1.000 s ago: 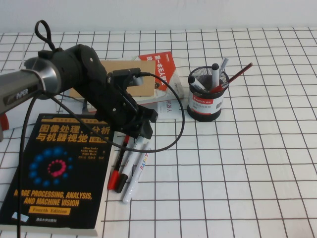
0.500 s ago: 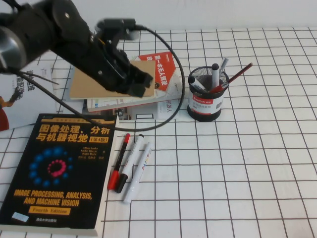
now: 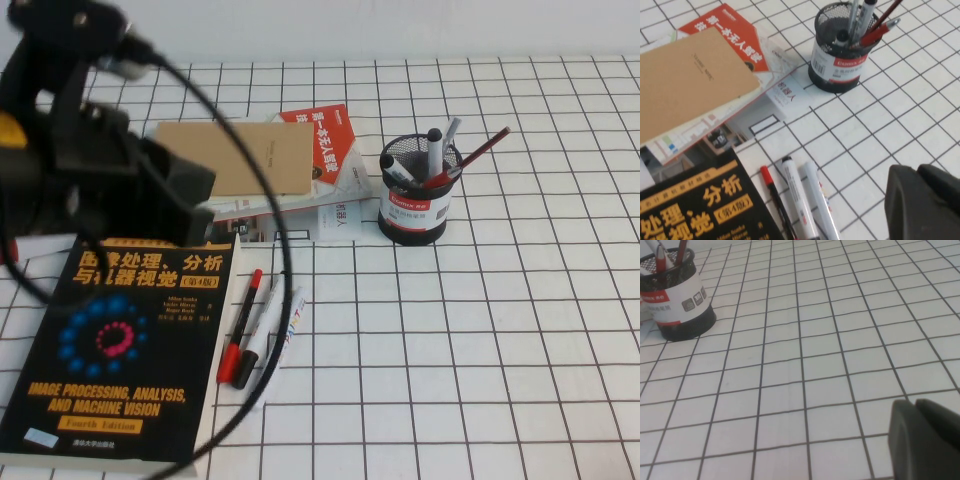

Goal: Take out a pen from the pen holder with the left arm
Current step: 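Take a marker out of the pen holder and lay it on the table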

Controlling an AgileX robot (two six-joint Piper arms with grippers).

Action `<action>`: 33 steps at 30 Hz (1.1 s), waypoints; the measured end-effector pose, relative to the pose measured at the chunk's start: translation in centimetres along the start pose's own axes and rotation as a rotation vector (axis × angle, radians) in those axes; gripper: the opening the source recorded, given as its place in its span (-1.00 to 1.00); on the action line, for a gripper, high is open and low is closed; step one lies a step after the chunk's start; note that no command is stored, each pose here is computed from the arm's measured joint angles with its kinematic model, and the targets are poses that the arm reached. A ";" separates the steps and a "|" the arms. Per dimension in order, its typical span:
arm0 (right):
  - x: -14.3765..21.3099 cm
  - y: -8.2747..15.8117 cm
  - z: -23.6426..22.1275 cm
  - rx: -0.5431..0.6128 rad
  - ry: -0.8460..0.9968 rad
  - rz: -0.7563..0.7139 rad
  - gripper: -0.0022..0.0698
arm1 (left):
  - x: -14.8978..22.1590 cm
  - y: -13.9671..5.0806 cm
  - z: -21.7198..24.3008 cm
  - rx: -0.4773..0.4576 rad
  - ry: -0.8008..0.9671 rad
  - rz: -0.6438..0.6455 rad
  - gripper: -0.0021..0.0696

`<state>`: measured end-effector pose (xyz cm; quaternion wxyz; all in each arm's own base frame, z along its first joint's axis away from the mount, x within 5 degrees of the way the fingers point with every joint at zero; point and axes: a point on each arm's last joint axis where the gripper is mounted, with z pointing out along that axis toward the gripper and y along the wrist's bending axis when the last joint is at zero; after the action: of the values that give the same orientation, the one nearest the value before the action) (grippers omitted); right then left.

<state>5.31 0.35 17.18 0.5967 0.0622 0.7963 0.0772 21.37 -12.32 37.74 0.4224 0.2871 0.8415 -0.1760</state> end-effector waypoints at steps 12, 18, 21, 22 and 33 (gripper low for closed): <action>0.0 0.0 0.0 0.000 0.000 0.000 -0.98 | 9.2 -1.9 -3.4 0.014 0.046 -0.086 -0.94; 0.0 0.0 0.0 0.000 0.000 0.000 -0.98 | 10.9 -2.4 -3.9 0.054 0.200 -0.087 -0.94; 0.0 0.0 0.0 0.000 0.000 0.000 -0.98 | 11.2 -2.0 -4.0 0.017 0.240 -0.038 -0.94; 0.0 0.0 0.0 0.000 0.000 0.000 -0.99 | 11.4 -1.9 -4.0 0.005 0.257 -0.022 -0.94; 0.0 0.0 0.0 0.000 0.000 0.000 -0.98 | 13.8 -1.0 -3.1 -0.123 0.046 0.061 -0.94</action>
<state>5.31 0.35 17.18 0.5967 0.0622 0.7963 0.0772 12.24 -6.77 28.40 0.4252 0.2900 0.8510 -0.1043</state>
